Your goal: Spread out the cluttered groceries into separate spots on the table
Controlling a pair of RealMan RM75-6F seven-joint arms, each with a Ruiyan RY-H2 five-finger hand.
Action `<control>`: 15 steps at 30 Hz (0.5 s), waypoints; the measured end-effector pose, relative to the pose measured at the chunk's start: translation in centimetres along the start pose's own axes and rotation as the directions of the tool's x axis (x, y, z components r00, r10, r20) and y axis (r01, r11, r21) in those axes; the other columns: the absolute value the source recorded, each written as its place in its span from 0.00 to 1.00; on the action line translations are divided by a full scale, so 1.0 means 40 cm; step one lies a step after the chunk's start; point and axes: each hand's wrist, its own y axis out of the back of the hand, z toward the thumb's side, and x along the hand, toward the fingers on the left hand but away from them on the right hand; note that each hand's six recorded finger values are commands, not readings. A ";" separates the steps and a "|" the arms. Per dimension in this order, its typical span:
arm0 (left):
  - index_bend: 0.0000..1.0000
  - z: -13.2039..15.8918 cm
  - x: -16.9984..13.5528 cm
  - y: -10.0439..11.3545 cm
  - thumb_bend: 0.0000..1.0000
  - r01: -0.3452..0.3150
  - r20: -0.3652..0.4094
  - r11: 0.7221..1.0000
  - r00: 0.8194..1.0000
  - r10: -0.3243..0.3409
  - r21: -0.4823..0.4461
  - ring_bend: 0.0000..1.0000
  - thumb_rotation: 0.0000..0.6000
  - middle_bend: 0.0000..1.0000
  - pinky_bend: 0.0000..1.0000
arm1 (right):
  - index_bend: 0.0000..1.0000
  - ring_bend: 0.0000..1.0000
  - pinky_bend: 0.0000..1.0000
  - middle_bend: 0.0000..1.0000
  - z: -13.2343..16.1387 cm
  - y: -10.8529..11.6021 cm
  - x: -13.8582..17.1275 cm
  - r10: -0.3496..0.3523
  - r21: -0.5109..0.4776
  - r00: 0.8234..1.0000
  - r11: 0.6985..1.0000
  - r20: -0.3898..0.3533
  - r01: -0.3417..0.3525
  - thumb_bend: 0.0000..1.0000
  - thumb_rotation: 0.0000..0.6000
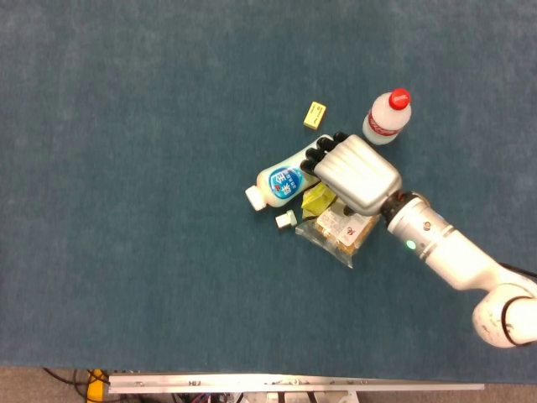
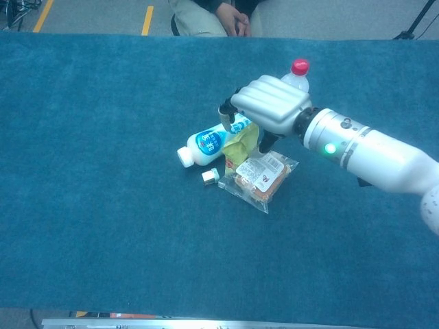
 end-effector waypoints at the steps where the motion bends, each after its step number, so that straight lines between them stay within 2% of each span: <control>1: 0.38 0.000 0.000 0.000 0.44 0.000 0.000 1.000 1.000 0.000 0.000 0.27 1.00 0.35 0.22 | 0.57 0.40 0.47 0.49 0.000 -0.001 -0.002 -0.003 0.003 1.000 1.000 0.004 0.003 0.06 1.00; 6: 0.38 -0.002 -0.004 -0.002 0.44 0.001 -0.001 1.000 1.000 -0.001 -0.005 0.27 1.00 0.35 0.22 | 0.66 0.44 0.51 0.54 -0.002 -0.008 -0.008 -0.005 -0.004 1.000 1.000 0.021 0.005 0.10 1.00; 15: 0.38 -0.001 -0.010 -0.005 0.44 0.003 0.003 1.000 1.000 -0.003 -0.015 0.27 1.00 0.35 0.22 | 0.67 0.45 0.53 0.55 0.000 -0.031 -0.008 0.025 -0.003 0.999 1.000 0.023 -0.025 0.11 1.00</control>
